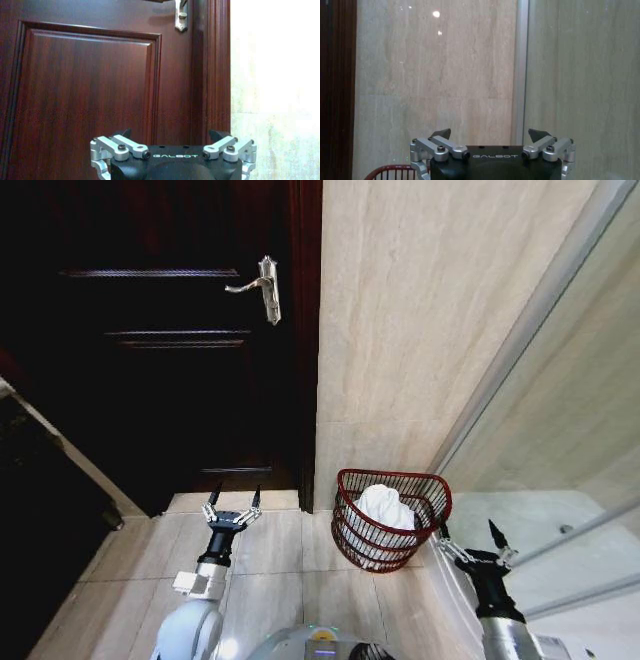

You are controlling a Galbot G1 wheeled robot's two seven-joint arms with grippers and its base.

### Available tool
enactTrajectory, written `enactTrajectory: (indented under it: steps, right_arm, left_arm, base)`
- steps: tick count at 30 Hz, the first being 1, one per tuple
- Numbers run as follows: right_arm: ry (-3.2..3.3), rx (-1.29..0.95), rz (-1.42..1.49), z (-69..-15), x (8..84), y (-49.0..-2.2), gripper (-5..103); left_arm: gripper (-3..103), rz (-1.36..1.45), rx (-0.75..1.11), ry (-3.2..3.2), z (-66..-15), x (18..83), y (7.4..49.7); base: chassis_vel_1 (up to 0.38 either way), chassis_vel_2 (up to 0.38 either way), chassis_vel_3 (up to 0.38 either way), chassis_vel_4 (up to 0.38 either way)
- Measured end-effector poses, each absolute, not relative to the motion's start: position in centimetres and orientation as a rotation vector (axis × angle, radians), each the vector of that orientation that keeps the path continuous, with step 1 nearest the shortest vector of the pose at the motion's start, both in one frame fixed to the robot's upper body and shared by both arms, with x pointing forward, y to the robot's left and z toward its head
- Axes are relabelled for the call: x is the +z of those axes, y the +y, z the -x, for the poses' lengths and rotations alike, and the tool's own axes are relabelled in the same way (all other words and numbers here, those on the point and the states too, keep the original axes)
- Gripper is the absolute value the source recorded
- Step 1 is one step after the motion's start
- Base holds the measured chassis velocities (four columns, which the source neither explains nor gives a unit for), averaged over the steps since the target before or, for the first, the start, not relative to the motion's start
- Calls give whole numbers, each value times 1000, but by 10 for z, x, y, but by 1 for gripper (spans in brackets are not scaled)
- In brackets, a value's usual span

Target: Discard the used towel into the hamper.

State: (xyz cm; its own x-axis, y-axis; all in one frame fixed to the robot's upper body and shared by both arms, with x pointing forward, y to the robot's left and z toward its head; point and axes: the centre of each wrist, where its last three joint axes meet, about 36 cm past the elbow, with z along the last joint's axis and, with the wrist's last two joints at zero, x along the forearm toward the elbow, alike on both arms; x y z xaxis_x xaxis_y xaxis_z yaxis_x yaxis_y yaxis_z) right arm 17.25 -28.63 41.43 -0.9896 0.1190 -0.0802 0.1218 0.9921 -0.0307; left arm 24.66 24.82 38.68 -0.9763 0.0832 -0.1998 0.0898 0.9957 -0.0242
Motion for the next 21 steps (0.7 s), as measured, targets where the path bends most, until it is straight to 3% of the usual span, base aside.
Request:
enactTrajectory:
  steps: [21]
  right_arm:
    - [3105, -19, -172, -173, 388, -280, 100]
  left_arm:
    - [100, -157, -36, 2955, -257, 359, 247]
  base:
    - [4, -5, -8, 7]
